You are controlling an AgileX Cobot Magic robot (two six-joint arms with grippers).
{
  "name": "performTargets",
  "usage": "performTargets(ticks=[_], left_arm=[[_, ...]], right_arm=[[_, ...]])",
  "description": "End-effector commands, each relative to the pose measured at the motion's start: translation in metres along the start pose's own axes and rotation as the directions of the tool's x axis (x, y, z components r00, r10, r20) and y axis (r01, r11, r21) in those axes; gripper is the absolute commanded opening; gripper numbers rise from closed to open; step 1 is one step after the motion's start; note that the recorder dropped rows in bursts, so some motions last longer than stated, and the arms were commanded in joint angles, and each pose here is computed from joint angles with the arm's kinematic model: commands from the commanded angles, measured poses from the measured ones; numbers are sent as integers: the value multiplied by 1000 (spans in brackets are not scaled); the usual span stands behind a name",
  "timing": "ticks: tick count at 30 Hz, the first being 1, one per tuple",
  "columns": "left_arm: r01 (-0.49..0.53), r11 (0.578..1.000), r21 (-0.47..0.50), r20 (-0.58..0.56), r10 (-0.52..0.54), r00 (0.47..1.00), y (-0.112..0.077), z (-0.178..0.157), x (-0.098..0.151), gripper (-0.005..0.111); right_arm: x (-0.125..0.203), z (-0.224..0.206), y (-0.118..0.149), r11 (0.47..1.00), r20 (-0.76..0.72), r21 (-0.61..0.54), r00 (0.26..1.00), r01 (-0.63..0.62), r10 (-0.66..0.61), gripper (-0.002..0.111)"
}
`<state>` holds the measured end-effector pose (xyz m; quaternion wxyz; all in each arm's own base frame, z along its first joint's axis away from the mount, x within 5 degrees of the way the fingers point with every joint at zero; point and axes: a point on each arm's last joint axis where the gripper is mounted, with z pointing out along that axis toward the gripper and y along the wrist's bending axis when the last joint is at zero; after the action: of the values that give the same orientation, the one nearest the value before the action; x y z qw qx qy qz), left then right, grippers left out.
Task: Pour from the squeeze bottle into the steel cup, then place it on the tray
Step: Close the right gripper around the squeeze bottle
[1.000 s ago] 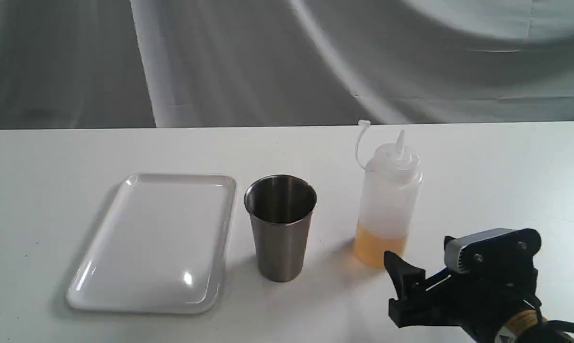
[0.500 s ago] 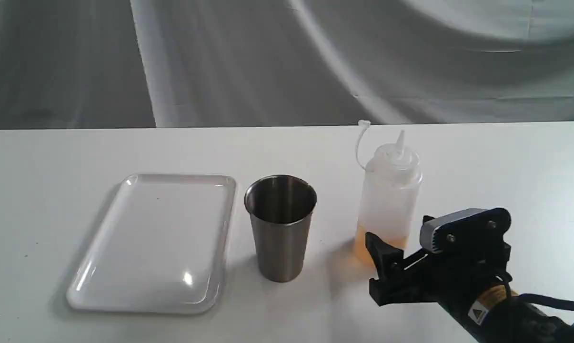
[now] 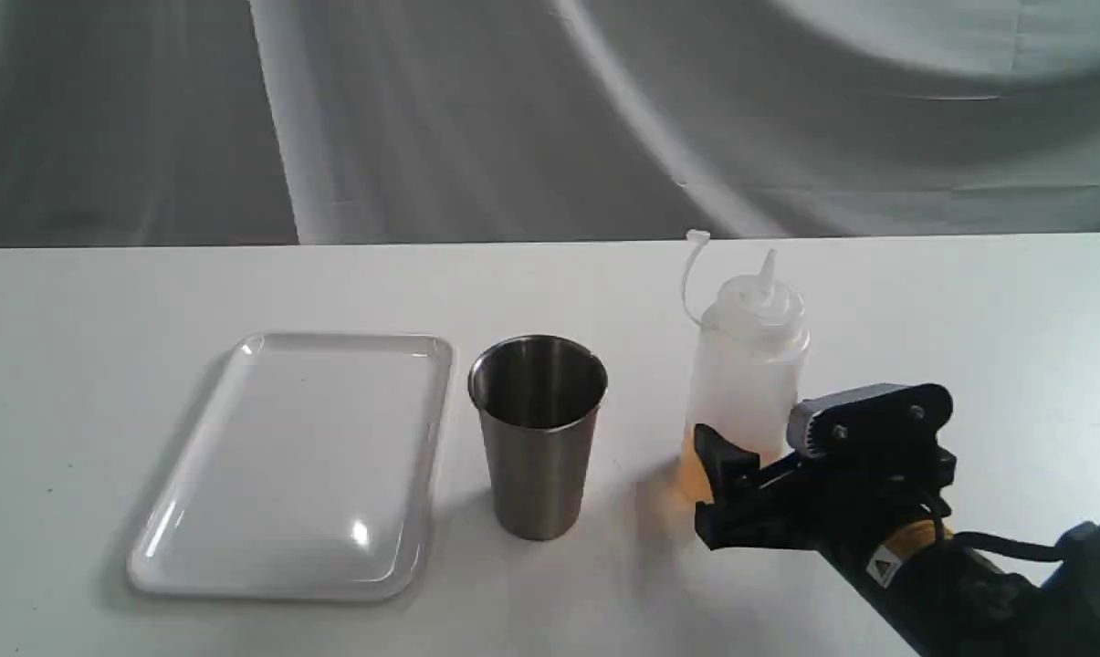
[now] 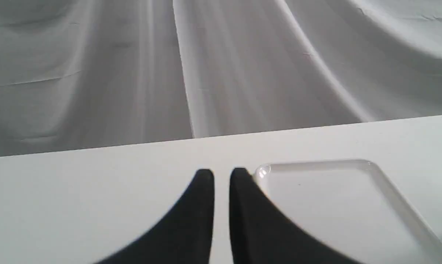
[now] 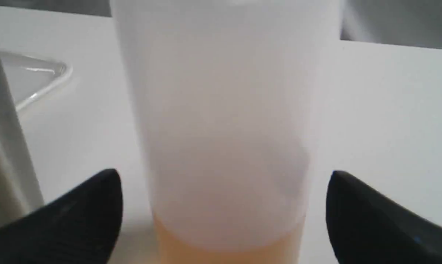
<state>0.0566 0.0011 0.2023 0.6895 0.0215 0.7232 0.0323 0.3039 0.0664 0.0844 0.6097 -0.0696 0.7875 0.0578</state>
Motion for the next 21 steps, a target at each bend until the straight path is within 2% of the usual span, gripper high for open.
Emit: performTargets(ticks=[1,6,21], left_arm=[[2,1000,5,2,-2,1000,0,0,1,8],[2,1000,5,2,-2,1000,0,0,1,8],[4,1000,5,2,-4,1000,0,0,1,8]], right_arm=[[-6,8,-1,1000,14,-5,1000,-6,6,75],[-10,18,0,1000,25,-6,1000,-7,7,75],[11,34,2,1000,-6,-27,1000,-9,9,75]])
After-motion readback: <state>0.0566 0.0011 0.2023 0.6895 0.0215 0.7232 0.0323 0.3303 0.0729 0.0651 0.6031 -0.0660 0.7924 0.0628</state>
